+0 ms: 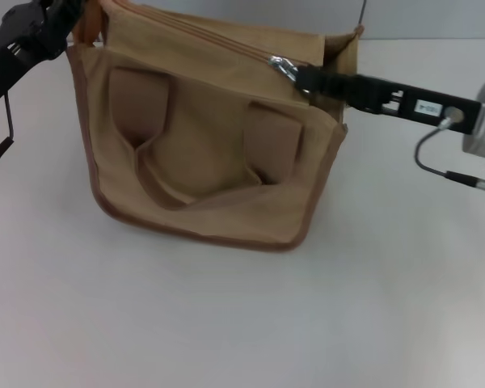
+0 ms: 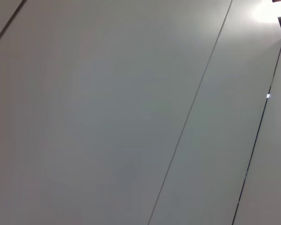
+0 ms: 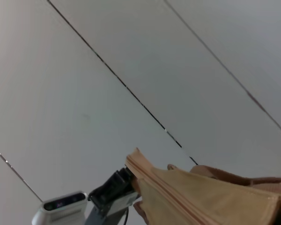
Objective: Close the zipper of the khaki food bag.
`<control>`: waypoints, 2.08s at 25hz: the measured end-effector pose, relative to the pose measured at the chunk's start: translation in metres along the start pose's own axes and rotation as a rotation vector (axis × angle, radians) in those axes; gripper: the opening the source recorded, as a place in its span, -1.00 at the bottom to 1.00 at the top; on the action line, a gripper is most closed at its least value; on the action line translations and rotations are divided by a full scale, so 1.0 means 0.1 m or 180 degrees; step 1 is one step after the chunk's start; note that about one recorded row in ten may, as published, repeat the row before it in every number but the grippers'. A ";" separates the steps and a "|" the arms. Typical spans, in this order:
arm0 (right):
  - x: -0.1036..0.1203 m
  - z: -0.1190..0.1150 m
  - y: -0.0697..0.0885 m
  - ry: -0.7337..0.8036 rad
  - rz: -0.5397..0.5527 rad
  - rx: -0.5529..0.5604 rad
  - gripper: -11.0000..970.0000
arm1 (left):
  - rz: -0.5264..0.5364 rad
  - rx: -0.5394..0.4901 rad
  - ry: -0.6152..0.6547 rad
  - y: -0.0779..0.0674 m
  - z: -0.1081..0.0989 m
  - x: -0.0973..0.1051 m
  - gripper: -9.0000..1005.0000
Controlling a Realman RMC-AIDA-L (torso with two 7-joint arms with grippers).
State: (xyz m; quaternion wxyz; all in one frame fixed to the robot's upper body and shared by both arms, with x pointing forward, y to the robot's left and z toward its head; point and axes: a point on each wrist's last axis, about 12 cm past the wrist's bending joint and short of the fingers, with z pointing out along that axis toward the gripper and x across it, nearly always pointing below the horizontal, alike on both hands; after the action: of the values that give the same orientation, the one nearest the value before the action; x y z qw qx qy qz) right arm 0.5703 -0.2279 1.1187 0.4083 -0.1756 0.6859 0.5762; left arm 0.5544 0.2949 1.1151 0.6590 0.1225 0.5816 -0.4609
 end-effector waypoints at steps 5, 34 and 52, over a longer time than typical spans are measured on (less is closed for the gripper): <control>0.04 -0.20 0.03 -0.0107 0.0012 -0.0013 -0.75 | -0.0008 -0.0066 0.0018 0.02 -0.02 0.02 -0.77; 0.41 -0.64 0.04 -0.1044 -0.0734 0.0197 0.29 | 0.0364 -0.0383 -0.0147 -0.10 -0.61 0.19 -0.73; 0.64 -0.60 0.35 -0.0970 -0.1975 -0.0488 0.44 | 0.0939 0.0383 0.0463 -0.61 -1.31 0.36 0.55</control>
State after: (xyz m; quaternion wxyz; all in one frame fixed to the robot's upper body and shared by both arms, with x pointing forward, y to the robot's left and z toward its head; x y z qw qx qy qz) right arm 0.4857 -0.2593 1.0928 0.6472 -0.3177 0.4857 0.4942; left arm 0.4196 0.3362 1.0674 0.6671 0.2788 0.5748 -0.3831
